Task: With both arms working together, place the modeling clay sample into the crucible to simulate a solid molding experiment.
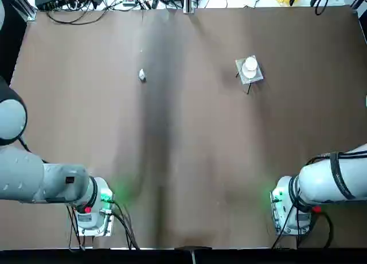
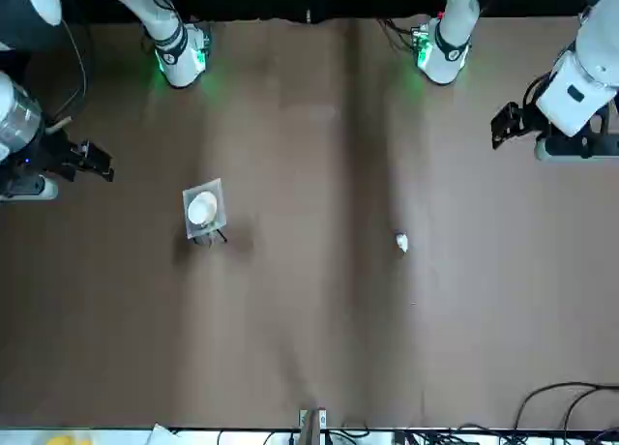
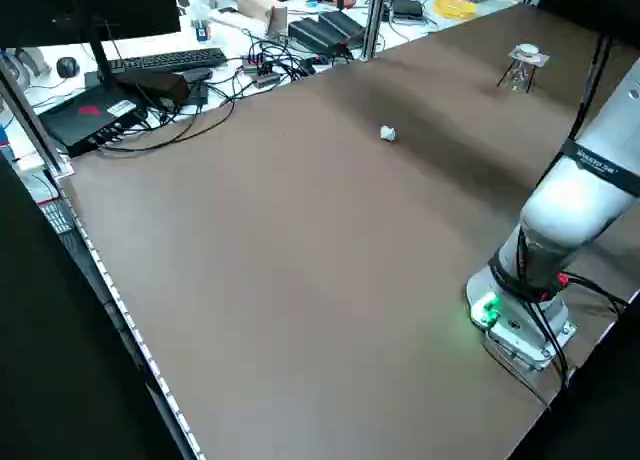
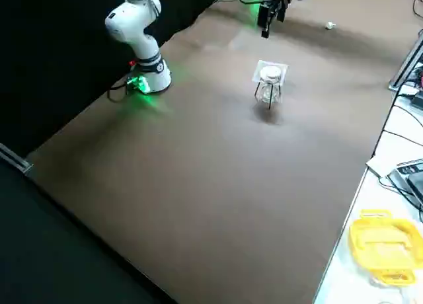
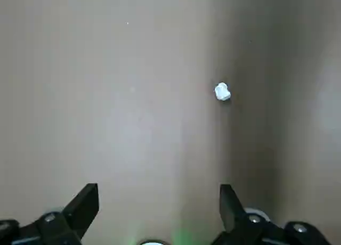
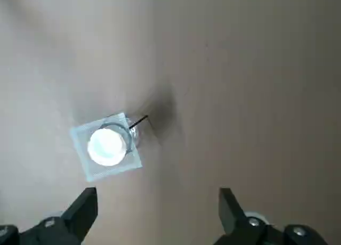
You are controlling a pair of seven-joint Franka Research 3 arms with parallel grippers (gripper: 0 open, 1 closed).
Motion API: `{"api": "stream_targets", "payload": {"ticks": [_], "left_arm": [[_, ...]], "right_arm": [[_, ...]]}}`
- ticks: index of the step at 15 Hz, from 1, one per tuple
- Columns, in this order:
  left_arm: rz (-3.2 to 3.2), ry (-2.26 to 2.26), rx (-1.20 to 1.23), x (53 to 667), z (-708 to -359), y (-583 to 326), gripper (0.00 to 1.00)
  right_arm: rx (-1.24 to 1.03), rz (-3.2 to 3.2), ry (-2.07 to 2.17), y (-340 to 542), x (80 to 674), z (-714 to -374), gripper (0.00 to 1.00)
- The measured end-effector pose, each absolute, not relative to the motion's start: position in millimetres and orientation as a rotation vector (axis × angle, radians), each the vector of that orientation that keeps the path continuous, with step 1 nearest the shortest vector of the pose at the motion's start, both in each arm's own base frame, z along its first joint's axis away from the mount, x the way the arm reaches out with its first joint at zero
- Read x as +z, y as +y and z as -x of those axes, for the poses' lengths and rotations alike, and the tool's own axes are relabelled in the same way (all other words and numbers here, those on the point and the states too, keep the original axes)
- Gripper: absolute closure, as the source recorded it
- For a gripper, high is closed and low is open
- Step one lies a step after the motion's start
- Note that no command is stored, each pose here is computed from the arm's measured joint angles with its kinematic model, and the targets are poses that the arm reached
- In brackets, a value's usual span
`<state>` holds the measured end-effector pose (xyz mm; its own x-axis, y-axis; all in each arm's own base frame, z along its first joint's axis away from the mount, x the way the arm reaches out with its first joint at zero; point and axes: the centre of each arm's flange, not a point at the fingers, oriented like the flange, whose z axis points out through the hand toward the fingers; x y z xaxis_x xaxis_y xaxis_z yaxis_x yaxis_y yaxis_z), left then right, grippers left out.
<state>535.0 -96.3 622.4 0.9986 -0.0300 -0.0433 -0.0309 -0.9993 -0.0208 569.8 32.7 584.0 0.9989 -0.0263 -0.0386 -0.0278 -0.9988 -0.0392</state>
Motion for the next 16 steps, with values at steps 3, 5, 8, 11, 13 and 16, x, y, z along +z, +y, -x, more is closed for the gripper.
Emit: {"api": "stream_targets", "payload": {"ticks": [3, 5, 8, 11, 13, 16], "left_arm": [[3.117, 0.046, 0.085, 618.6, -534.5, -95.7, 0.0], [3.116, 0.052, 0.092, 616.4, -534.3, -97.9, 0.0], [3.113, 0.071, 0.132, 601.9, -539.7, -104.5, 0.0], [3.119, 0.088, 0.184, 554.8, -565.8, -112.5, 0.0], [3.131, 0.142, 0.234, 478.3, -599.1, -139.8, 0.0], [3.152, 0.153, 0.245, 404.9, -627.0, -152.3, 0.0]], "right_arm": [[0.064, 3.1, 0.056, 27.2, 583.1, -570.1, 0.0], [0.066, 3.1, 0.053, 28.2, 582.5, -570.3, 0.0], [0.1, 3.1, 0.025, 38.3, 573.0, -571.7, 0.0], [0.186, 3.101, -0.045, 65.2, 543.2, -579.0, 0.0], [0.34, 3.096, -0.083, 83.2, 486.4, -591.9, 0.0], [0.522, 3.077, -0.101, 93.8, 423.2, -597.7, 0.0]]}}
